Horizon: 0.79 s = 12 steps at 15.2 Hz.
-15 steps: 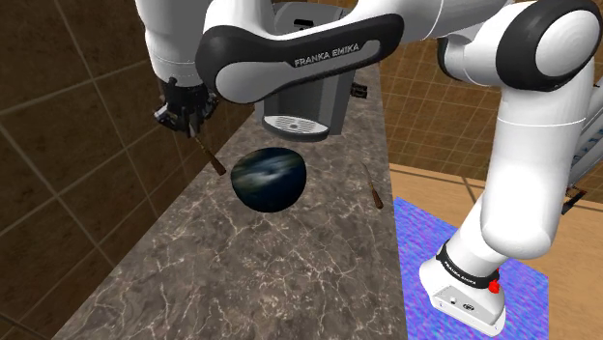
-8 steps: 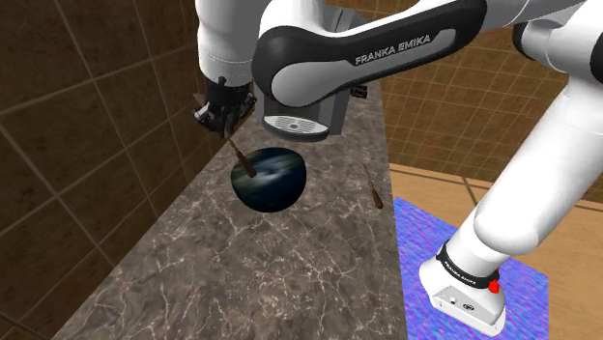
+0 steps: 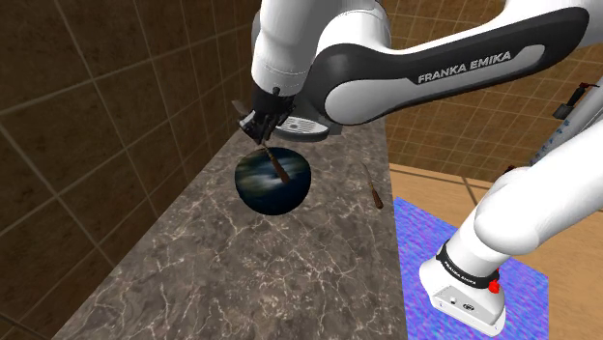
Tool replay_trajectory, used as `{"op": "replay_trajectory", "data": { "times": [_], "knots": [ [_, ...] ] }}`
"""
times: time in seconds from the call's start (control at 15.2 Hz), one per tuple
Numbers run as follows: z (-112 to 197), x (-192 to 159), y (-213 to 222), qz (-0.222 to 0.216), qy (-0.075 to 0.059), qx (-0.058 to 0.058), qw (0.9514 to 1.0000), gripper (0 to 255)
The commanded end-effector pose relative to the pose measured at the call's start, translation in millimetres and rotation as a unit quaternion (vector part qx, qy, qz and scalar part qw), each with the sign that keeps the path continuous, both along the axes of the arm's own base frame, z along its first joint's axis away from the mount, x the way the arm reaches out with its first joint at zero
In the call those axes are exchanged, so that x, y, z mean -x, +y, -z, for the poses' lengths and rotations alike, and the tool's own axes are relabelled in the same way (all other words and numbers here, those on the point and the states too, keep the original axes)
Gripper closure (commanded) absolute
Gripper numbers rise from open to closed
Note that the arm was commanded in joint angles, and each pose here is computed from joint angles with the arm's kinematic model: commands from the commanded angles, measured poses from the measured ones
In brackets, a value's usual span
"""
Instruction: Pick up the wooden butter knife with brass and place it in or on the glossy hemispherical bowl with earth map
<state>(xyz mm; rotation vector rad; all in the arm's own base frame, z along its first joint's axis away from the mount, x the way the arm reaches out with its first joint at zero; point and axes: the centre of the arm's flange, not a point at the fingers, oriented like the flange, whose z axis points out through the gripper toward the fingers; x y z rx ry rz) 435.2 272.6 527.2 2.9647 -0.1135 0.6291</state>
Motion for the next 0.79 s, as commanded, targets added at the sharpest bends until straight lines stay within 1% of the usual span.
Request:
{"op": "replay_trajectory", "data": {
  "times": [0.0, 0.73],
  "knots": [
    [9.0, 3.4, -2.5, 0.0, 0.0, -0.001, 1.0, 255],
    [67.2, 3.4, -2.5, 0.0, 0.0, -0.001, 1.0, 255]
  ]
}}
